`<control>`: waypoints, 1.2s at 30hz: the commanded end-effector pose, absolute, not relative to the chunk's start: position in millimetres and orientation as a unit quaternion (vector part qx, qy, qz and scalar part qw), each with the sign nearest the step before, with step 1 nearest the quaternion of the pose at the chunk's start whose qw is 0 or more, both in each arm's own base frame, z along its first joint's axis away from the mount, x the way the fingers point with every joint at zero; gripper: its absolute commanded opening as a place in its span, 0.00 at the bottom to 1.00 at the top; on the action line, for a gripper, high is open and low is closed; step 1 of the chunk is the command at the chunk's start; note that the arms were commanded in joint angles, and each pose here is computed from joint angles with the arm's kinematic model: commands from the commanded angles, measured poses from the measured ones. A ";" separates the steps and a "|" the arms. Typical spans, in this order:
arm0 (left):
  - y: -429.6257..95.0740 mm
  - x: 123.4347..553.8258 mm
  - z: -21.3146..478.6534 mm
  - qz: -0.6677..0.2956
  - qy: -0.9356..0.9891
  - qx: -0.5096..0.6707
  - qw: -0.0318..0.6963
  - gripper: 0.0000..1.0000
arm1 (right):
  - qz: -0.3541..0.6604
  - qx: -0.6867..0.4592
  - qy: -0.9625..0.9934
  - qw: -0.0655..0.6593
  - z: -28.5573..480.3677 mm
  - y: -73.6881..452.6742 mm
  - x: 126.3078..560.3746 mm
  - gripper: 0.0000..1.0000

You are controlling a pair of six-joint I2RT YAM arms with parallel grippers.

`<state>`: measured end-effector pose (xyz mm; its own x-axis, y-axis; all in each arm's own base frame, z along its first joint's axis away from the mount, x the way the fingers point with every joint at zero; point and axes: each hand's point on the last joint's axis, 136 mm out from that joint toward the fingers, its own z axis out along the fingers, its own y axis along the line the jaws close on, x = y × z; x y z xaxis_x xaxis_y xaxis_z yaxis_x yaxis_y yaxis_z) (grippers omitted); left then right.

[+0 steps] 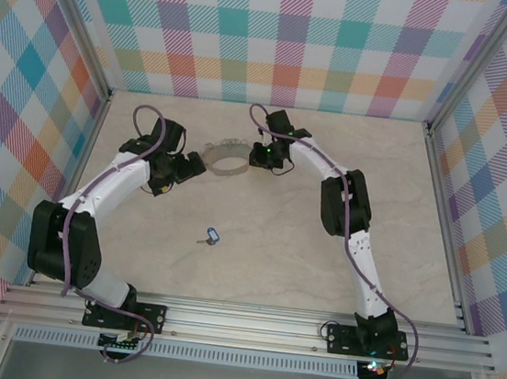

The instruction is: Put the keys on the keyring

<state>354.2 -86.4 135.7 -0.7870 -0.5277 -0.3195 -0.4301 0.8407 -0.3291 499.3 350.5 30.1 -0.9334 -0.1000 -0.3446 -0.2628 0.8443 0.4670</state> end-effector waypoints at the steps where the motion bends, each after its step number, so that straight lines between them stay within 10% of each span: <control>1: -89.1 344.3 141.3 -0.121 0.938 -0.251 0.204 1.00 | 0.274 -0.106 0.941 0.169 50.6 358.9 503.8 0.20; 36: -94.9 349.4 142.4 -0.124 0.947 -0.219 0.199 1.00 | 0.270 -0.092 0.946 0.153 31.8 361.9 498.3 0.15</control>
<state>348.2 -86.9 140.2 -0.8068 -0.4927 -0.3261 -0.3970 0.8608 -0.3185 502.3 357.4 29.5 -0.9371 -0.0824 -0.3393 -0.2472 0.8429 0.4780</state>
